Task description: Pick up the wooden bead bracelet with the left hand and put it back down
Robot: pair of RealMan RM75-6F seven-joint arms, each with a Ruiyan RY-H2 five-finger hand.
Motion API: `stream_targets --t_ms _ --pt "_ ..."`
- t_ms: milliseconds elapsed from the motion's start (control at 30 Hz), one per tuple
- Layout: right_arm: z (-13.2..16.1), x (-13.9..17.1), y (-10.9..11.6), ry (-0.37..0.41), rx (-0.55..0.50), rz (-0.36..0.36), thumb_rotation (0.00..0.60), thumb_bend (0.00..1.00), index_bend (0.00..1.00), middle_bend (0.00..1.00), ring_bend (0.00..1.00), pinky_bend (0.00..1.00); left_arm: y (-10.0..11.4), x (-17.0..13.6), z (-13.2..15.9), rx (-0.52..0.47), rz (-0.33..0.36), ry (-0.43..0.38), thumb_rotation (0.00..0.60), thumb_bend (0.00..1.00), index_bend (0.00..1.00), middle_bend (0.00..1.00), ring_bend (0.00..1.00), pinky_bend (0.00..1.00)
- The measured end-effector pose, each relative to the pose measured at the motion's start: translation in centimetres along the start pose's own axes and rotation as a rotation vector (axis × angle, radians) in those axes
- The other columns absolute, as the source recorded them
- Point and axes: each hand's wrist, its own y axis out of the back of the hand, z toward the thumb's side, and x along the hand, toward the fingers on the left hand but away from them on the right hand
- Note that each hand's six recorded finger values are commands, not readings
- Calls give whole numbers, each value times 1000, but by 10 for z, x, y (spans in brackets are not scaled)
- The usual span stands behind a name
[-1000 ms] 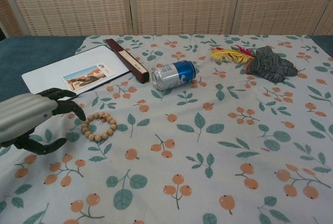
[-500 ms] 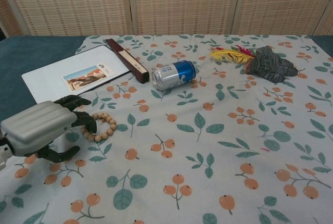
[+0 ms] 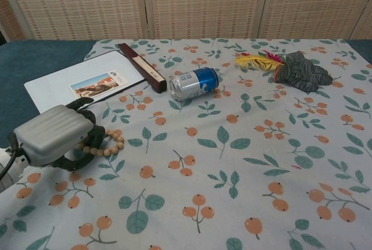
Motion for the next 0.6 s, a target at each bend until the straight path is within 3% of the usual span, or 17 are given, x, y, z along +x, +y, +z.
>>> stream_targets --t_ms 167,367,467,600 --pt "1 0 -2 4 -3 9 326 180 0 0 0 0 17 11 -13 -15 55 47 600 513 707 742 363 0" --pt "1 -1 -2 10 -15 16 327 180 0 0 0 0 46 37 -56 -99 88 188 600 593 711 751 390 2" --pt "0 0 0 13 -20 15 326 180 0 0 0 0 60 50 -91 -198 102 321 600 630 701 758 410 8" --pt "0 0 1 14 -22 13 325 180 0 0 0 0 73 60 -142 -407 128 533 600 668 693 771 431 26"
